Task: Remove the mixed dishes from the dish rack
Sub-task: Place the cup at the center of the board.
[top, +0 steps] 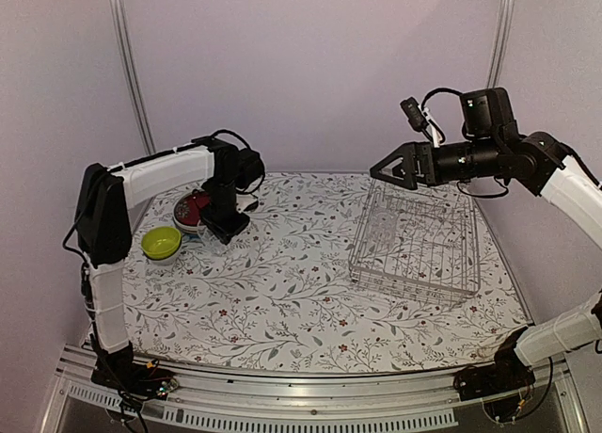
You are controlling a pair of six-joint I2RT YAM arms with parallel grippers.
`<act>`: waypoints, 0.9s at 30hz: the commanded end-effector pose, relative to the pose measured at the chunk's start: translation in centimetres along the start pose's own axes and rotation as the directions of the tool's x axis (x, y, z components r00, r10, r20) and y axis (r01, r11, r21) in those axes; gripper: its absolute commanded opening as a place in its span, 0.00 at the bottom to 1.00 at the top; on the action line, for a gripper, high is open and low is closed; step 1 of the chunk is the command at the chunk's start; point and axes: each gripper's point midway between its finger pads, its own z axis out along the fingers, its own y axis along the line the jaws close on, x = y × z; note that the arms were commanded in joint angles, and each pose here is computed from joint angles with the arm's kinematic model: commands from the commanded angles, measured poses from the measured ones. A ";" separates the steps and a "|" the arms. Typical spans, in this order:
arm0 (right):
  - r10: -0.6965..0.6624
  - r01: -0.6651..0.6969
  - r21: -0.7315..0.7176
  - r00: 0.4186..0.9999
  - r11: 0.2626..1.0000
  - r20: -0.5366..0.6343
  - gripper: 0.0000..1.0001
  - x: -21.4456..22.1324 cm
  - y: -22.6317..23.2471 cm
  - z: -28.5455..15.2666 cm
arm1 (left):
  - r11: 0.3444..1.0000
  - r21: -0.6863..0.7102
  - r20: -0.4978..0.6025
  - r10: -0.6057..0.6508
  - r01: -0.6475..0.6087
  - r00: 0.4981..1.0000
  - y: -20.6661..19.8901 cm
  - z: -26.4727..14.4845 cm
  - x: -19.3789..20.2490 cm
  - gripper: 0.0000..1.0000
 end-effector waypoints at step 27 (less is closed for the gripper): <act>0.007 -0.007 0.005 1.000 1.000 -0.024 0.99 0.5 -0.7 0.9 | 0.996 0.090 -0.181 0.033 -0.017 0.983 -0.4 3.3 3.2 0.33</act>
